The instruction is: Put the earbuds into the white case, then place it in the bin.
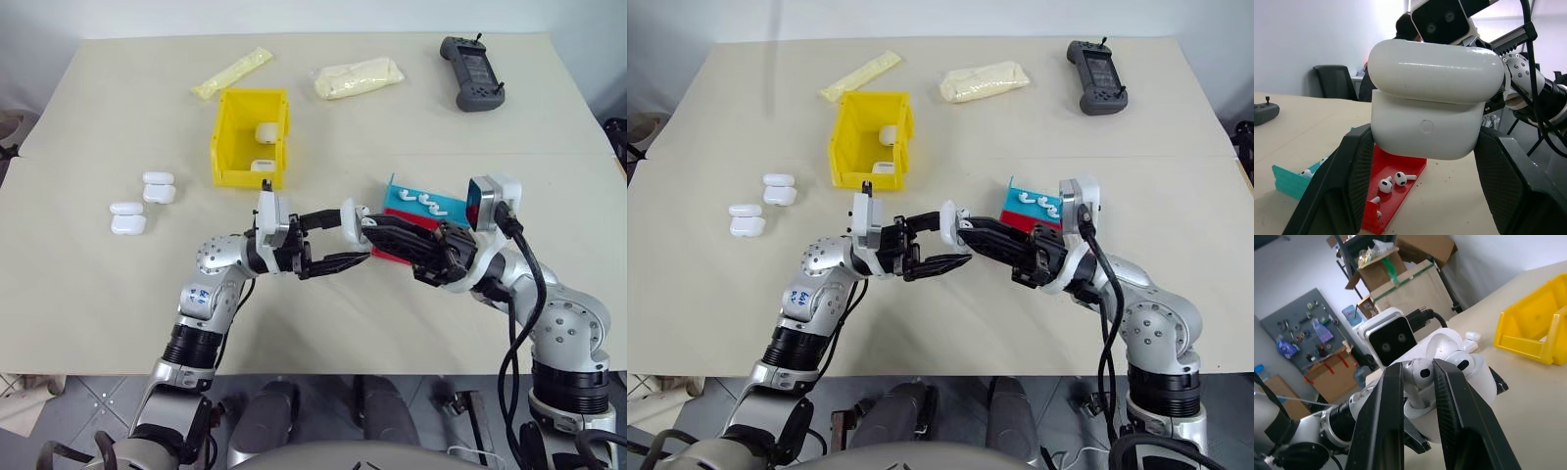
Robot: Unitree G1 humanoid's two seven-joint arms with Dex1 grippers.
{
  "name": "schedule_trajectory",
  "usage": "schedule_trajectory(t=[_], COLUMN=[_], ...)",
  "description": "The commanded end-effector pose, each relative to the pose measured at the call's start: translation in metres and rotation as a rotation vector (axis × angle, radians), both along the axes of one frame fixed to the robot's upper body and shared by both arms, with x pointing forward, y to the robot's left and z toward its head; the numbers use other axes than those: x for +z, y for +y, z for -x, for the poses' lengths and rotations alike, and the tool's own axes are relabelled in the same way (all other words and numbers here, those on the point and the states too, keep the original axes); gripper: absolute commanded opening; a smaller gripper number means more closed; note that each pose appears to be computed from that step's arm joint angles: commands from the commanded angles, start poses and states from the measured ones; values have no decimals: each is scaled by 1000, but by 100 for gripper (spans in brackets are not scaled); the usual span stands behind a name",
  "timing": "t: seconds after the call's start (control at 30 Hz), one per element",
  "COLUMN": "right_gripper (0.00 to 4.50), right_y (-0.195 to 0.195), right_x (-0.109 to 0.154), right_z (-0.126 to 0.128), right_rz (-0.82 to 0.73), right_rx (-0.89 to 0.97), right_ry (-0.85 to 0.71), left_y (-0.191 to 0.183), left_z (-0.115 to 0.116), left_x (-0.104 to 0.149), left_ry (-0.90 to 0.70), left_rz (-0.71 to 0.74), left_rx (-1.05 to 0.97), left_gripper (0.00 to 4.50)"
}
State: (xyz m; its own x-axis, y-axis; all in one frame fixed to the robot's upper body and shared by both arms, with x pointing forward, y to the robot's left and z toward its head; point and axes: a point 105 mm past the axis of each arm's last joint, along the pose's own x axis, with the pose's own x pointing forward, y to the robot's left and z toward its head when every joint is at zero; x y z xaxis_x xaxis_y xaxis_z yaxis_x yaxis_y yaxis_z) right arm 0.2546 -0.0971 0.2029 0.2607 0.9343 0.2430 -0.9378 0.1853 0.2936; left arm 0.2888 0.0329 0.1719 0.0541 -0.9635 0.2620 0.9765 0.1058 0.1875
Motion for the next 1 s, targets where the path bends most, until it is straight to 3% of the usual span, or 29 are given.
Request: schedule_trajectory(t=[0.03, 0.33, 0.37, 0.7, 0.9, 1.0], right_gripper=[49, 49, 122, 446, 446, 429], right_y=[11, 8, 8, -7, -37, -37], right_x=[-2, -2, -1, 8, 6, 6], right_z=[11, 10, 10, 10, 1, 1], right_rz=[37, 36, 33, 53, 135, 197], right_rx=[76, 90, 96, 56, -69, -66], right_ry=[4, 43, 41, -13, -59, -117], left_y=[0, -1, 0, 2, 9, 12], left_z=[3, 3, 3, 2, -6, -12], left_x=[15, 16, 16, 14, 11, 1], left_ry=[-53, -55, -55, -55, -61, -110], left_rz=[47, 58, 59, 52, -38, -214], left_rx=[-1, -4, -3, 7, 62, 91], left_gripper=[274, 274, 274, 274, 274, 274])
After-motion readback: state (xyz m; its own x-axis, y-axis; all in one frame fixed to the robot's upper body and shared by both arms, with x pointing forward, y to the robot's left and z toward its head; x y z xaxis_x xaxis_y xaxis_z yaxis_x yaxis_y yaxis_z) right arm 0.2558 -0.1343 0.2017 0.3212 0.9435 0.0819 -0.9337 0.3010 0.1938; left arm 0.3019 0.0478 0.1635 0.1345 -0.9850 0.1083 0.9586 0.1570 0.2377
